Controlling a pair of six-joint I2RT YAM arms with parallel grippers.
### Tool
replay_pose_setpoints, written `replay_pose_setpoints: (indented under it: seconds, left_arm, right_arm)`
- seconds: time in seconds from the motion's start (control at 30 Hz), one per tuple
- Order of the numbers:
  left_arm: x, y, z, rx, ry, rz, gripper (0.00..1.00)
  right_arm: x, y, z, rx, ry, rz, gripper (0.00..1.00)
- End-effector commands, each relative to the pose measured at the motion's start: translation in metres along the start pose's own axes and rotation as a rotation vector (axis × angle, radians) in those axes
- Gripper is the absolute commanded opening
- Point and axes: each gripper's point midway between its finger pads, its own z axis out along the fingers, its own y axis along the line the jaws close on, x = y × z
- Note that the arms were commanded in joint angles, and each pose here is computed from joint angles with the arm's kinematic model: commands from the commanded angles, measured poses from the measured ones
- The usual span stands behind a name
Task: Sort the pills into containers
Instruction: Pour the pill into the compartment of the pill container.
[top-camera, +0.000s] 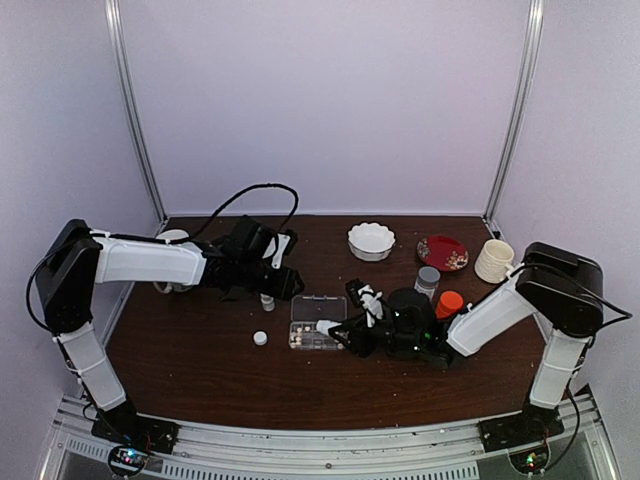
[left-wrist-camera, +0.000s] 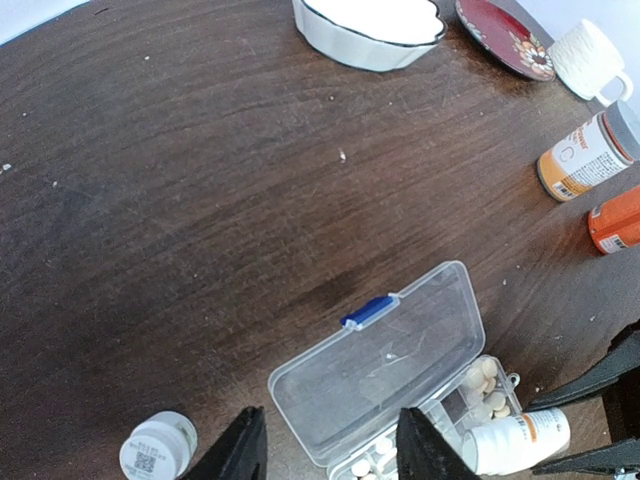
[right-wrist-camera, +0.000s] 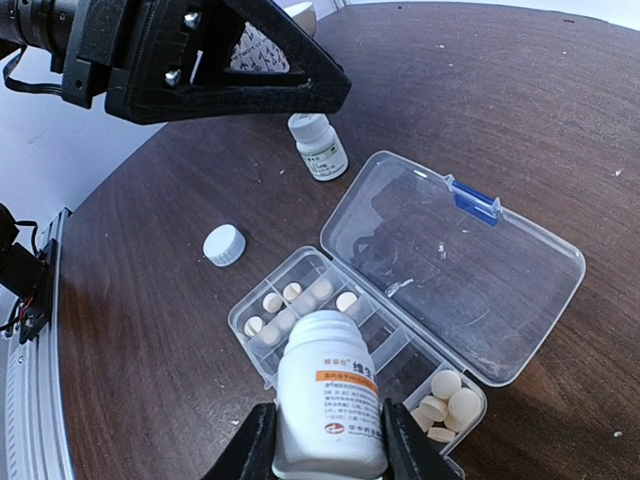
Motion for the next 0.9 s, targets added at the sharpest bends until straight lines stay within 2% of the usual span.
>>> replay_pose_setpoints:
  seconds: [0.0, 0.87]
  left_arm:
    - [-0.0138, -0.0042, -0.0001, 0.019, -0.027, 0.018, 0.47]
    - [-0.0096, -0.0036, 0.0, 0.017, -0.01, 0.022, 0.46]
  right_arm:
    - [-0.0056, -0.0059, 0.0048, 0.025, 0.0, 0.002, 0.06]
    - [-0.0042, -0.0099, 0.0076, 0.048, 0.029, 0.003, 0.05]
